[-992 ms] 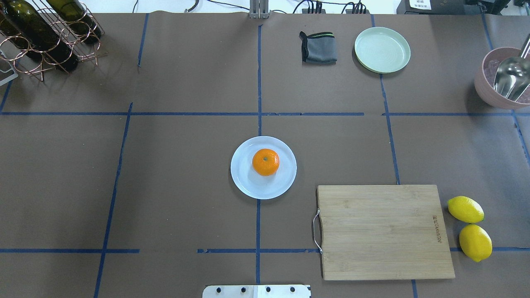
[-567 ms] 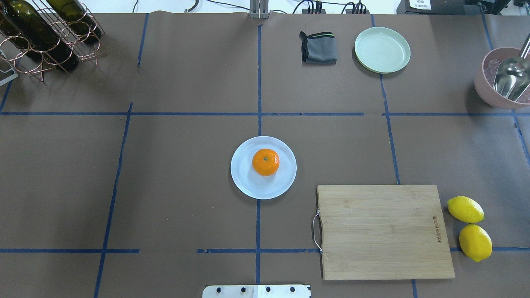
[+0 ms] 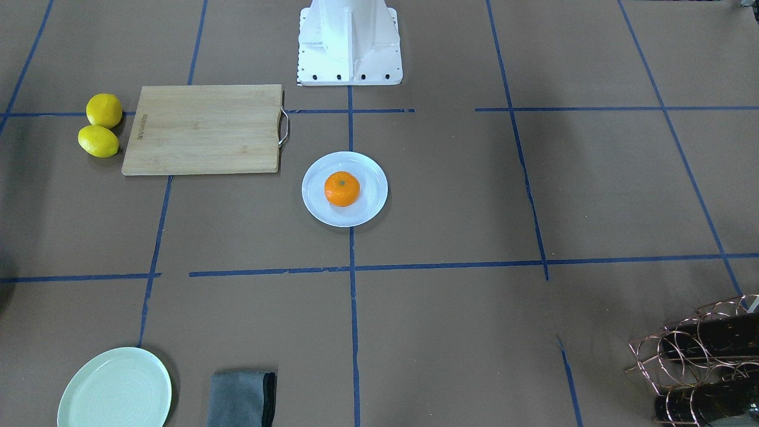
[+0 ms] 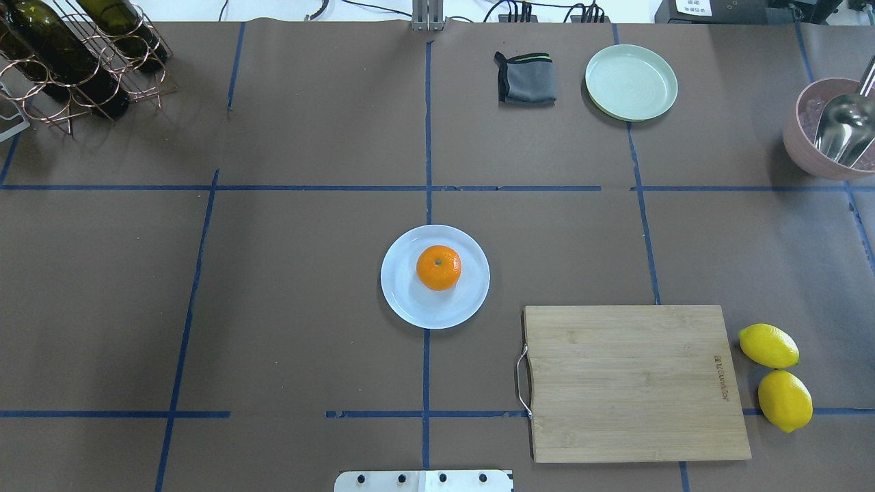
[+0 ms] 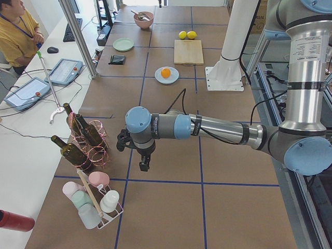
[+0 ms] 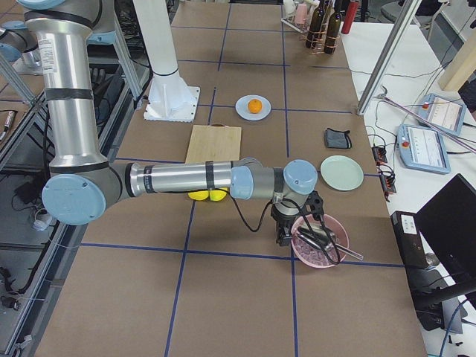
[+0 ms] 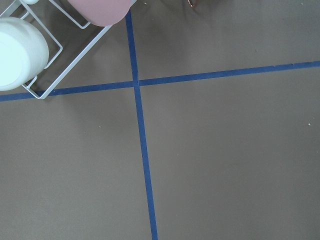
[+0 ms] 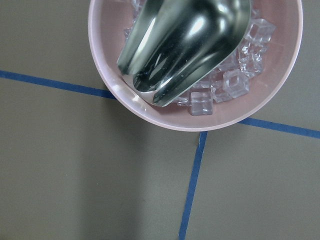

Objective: Pick orange to plate

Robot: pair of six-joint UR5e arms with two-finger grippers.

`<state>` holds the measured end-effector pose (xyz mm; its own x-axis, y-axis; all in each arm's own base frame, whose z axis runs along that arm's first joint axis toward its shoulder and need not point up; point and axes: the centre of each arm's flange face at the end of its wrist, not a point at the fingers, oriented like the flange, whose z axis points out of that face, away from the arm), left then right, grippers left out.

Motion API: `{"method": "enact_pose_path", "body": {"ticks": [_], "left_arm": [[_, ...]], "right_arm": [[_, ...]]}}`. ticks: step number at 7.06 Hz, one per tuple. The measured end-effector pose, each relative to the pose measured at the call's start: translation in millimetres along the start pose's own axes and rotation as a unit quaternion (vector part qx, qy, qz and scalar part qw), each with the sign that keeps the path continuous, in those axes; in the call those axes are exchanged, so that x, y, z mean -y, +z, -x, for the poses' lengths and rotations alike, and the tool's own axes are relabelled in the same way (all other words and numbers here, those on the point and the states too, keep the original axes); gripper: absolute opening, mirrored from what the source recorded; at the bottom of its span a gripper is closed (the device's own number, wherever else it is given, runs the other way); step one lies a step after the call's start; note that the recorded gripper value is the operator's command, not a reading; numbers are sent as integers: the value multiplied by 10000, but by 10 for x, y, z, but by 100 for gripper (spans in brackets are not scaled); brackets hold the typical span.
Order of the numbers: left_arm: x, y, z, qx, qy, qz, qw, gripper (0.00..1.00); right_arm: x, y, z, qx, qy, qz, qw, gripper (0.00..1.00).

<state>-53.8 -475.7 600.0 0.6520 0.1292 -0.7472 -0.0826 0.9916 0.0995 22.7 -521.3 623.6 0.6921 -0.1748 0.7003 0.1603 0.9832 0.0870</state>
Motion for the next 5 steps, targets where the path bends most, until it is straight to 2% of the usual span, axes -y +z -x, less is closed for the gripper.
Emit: {"method": "enact_pose_path", "body": {"ticks": [2, 5], "left_arm": [[-12, 155, 185, 4, 164, -145, 9998, 100], [26, -36, 131, 20, -75, -78, 9999, 100]], "right_arm": [[-37, 17, -24, -54, -31, -19, 10000, 100], [-50, -81, -24, -88, -11, -55, 9999, 100]]}}
